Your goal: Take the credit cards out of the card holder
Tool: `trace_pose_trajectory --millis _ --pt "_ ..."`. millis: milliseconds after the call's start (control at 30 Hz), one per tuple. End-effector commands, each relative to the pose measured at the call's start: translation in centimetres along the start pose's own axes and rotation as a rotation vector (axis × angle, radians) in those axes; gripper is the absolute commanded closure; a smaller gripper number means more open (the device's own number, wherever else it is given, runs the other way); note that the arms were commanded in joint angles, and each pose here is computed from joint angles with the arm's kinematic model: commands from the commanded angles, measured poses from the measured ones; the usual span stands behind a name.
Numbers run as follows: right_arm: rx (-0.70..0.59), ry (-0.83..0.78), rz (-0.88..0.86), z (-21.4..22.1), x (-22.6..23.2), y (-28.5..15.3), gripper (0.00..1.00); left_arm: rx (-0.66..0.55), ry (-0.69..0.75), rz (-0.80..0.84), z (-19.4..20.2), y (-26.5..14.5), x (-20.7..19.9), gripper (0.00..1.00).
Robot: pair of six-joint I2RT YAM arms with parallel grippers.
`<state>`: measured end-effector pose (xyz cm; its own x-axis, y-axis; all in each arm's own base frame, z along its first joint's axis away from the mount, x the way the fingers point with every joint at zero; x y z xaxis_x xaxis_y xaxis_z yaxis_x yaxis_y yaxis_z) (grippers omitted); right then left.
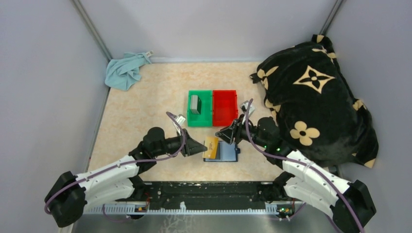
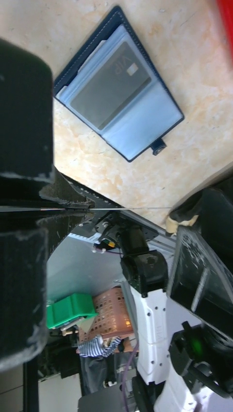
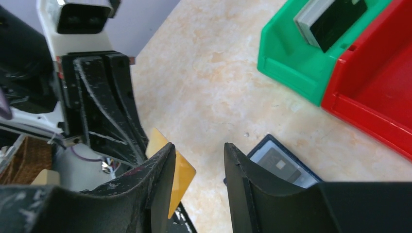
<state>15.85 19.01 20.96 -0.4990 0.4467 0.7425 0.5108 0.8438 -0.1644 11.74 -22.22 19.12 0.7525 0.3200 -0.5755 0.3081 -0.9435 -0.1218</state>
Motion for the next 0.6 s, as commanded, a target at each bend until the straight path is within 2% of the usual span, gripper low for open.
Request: trace_pose_trajectory --millis 0,233,400,567 --pt "-0.058 -0.047 -0.188 -1.7 3.0 -0.4 0.58 -0.011 0.071 0.055 -0.5 -0.1 -0.4 1.00" --pt "-0.002 -0.123 -0.215 -1.3 3.0 -0.4 0.47 0.019 0.125 0.097 -1.0 -0.1 -0.6 1.00" --pt "0.062 -0.151 -0.219 -0.4 2.4 -0.4 0.46 0.002 0.111 0.171 -0.8 -0.2 -1.0 1.00" --pt "0.091 -0.153 -0.238 0.1 2.1 -0.3 0.49 -0.008 0.108 0.212 -0.9 -0.4 -1.2 1.00"
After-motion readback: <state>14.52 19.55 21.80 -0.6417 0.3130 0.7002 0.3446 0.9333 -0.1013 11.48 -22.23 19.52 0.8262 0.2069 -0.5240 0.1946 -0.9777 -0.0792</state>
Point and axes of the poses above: each gripper's point midway between its finger pads, its own y axis out along the fingers, its own x axis along the line the jaws close on, z = x × y, the point moved 8 cm from there along -y, back along the fingers, and after that the axes turned 15 degrees about y, right-handed, at the moved point
